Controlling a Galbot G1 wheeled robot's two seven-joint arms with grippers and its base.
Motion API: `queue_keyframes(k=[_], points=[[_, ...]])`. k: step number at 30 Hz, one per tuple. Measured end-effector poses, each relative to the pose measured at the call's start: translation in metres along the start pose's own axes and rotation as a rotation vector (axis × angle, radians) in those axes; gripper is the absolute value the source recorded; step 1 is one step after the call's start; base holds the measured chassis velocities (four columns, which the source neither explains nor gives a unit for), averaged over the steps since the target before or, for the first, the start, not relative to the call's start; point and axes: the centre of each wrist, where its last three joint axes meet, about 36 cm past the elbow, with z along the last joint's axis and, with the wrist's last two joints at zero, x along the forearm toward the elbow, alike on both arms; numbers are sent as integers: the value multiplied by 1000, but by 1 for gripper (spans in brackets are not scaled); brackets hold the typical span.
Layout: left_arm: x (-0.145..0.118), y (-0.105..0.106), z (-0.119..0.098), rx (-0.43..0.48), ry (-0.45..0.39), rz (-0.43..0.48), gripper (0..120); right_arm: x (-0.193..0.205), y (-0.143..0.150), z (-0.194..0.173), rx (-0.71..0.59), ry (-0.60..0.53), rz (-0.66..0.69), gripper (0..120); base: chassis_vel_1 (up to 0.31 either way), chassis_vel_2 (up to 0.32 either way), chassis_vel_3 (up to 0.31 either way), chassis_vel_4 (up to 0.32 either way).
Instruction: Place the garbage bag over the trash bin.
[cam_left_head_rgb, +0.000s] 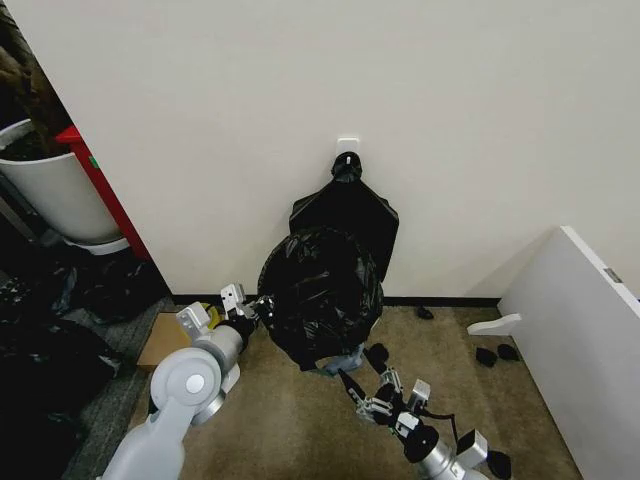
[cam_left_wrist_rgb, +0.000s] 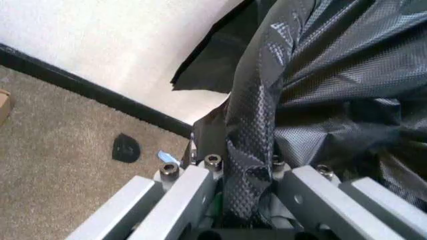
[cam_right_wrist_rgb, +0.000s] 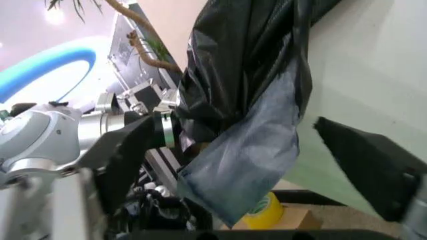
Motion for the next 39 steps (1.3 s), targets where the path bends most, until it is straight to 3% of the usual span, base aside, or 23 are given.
queue_keyframes(k=[3,5,12,21,23,32,39], points=[[0,-1,0,1,-1,1,0,3,-5,1,23,18,-8,70,0,0,0,0],[0,-1,0,2,-1,2,0,3,-6,1,25,19,-7,67,0,0,0,0],[-1,-2,1,2,3,4,0,5,-13,1,44,29,-26,38,0,0,0,0],[-1,-2,0,-1,1,6,0,7,-20,1,62,41,-35,10,0,0,0,0],[0,-3,0,-1,1,7,0,8,-27,0,118,68,-3,0,0,0,0,0],[23,-18,4,-25,31,34,0,18,-82,0,400,154,1,0,0,0,0,0],[27,-21,4,-32,36,35,0,16,-89,0,506,132,92,0,0,0,0,0]])
